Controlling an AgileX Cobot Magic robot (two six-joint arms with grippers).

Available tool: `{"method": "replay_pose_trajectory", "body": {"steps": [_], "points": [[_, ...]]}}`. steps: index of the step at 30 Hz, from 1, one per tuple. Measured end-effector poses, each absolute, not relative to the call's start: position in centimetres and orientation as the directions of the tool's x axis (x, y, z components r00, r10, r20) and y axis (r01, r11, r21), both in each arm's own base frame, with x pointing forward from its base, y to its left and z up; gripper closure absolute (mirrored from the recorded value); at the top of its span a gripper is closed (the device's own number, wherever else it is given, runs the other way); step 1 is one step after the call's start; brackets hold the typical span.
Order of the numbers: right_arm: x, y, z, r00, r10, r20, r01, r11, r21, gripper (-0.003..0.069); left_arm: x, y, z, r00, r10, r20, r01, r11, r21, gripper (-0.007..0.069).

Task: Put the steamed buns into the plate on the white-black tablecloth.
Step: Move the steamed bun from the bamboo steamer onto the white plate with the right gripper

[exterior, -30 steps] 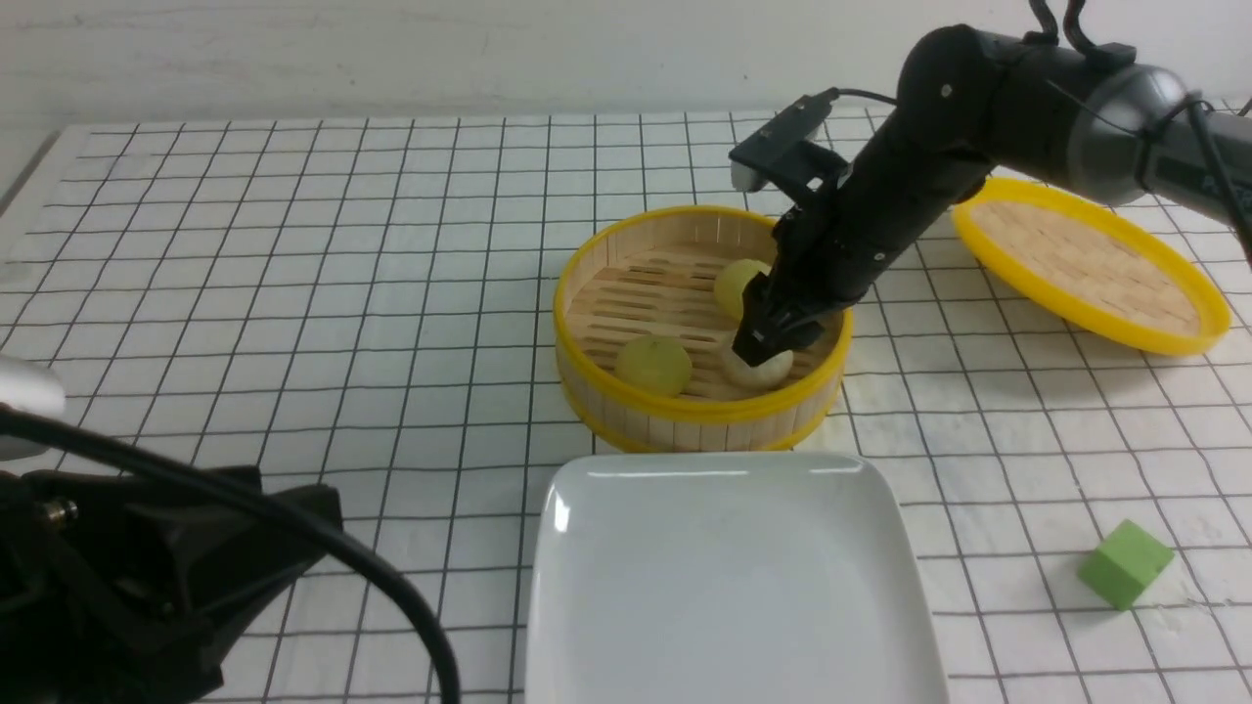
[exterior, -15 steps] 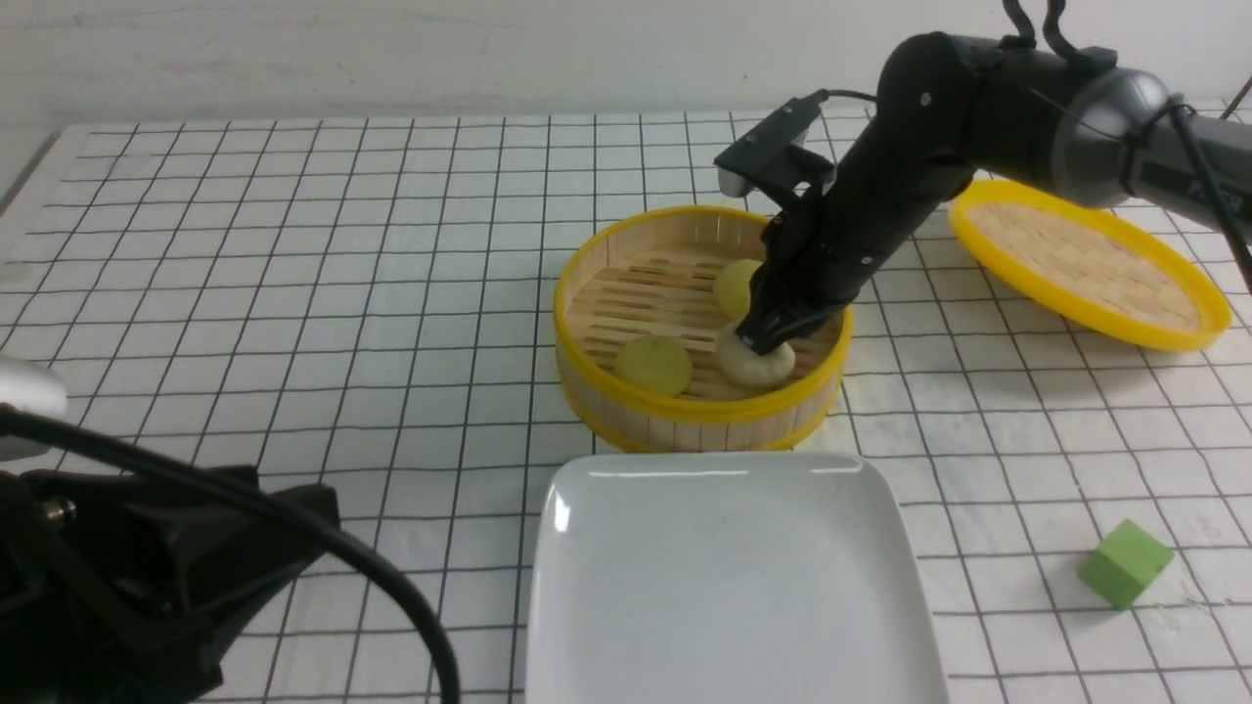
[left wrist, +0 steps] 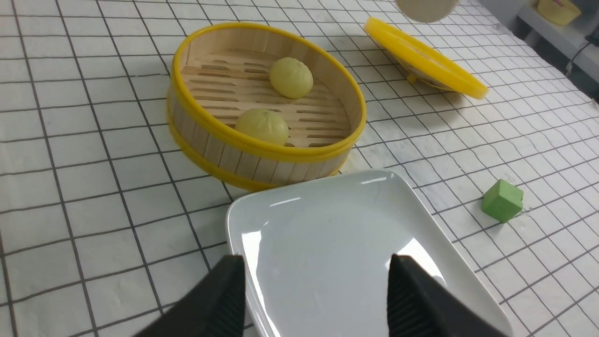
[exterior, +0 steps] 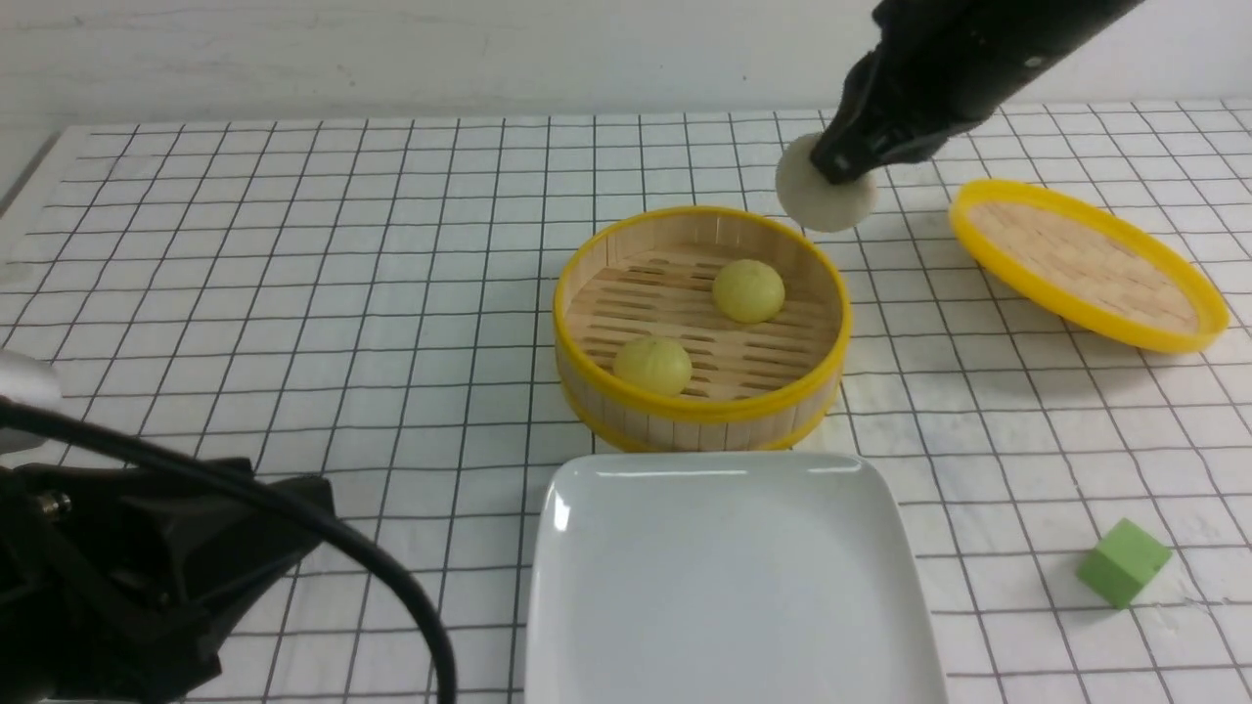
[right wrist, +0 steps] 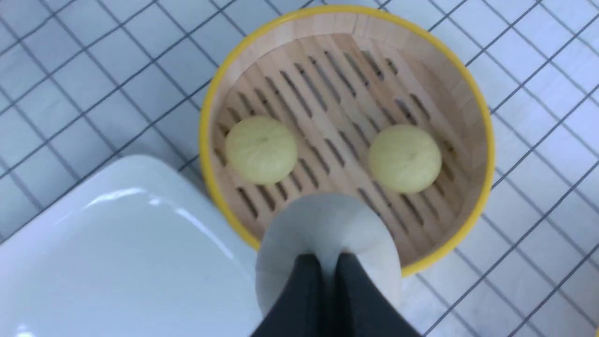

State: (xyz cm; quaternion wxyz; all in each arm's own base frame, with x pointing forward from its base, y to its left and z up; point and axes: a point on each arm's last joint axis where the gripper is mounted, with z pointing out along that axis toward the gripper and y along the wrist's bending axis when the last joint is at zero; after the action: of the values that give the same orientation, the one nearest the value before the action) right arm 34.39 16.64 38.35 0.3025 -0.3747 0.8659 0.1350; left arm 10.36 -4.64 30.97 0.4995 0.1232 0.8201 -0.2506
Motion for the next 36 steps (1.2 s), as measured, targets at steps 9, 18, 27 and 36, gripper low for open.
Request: {"method": "replay_pose_trajectory", "body": {"steps": [9, 18, 27, 36], "points": [[32.3, 17.2, 35.4, -0.637, -0.6, -0.484, -0.741, 0.649, 0.171, 0.0637, 10.4, -4.6, 31.0, -0.467, -0.051, -0.883, 0.449, 0.846, -0.286, 0.02], [30.1, 17.9, 25.1, -0.645, -0.678, -0.353, -0.758, 0.627, 0.181, 0.0636, 10.4, -4.6, 31.0, -0.466, -0.051, -0.883, 0.448, 0.847, -0.286, 0.02], [30.6, 17.5, 22.4, -0.61, -0.675, -0.415, -0.766, 0.636, 0.091, 0.0635, 10.4, -4.6, 31.0, -0.467, -0.051, -0.883, 0.449, 0.847, -0.286, 0.02], [31.0, 17.7, 20.9, -0.608, -0.696, -0.382, -0.776, 0.623, 0.099, 0.0634, 10.4, -4.6, 31.0, -0.469, -0.05, -0.882, 0.451, 0.845, -0.287, 0.02]]}}
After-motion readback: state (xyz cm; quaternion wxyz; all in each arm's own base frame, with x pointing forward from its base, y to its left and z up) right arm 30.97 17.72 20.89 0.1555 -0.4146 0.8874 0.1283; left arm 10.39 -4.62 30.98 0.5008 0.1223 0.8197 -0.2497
